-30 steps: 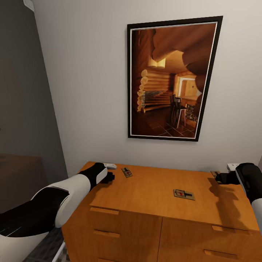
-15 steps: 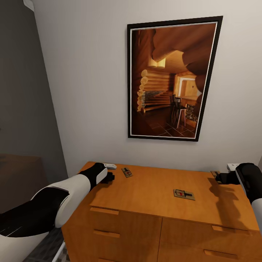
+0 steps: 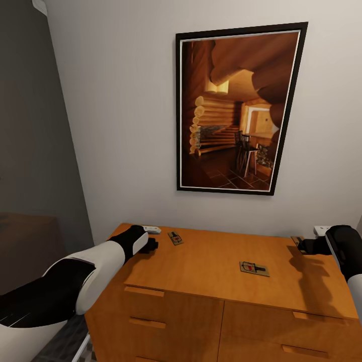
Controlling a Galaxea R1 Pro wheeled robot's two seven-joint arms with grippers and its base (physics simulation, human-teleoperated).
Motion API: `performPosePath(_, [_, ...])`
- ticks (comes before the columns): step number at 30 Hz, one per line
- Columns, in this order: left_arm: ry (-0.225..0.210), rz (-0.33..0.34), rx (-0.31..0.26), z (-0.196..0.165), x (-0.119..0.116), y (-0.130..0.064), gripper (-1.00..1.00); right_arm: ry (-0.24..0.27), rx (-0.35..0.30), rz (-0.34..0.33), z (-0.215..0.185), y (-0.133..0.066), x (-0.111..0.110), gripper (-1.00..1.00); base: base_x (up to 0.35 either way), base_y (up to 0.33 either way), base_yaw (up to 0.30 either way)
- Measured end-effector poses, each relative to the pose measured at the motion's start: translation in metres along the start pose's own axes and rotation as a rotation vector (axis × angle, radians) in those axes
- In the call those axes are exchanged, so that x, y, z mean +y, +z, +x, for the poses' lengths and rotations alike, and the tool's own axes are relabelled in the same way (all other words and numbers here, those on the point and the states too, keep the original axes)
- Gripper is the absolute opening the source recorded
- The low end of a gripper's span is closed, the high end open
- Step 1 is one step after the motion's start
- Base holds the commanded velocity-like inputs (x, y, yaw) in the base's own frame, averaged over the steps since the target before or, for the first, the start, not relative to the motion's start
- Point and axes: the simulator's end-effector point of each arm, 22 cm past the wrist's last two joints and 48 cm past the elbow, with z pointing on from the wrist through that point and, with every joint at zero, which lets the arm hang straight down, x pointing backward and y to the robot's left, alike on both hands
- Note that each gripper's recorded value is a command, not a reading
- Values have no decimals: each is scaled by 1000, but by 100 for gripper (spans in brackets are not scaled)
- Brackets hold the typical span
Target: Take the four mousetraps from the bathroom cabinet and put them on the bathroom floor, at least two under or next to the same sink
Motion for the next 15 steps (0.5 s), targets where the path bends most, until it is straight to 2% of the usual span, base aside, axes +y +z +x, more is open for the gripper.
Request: performPosePath(15, [-3, 0, -2, 0, 1, 0, 100, 0, 0, 1, 0, 0, 0, -100, 0, 0, 0])
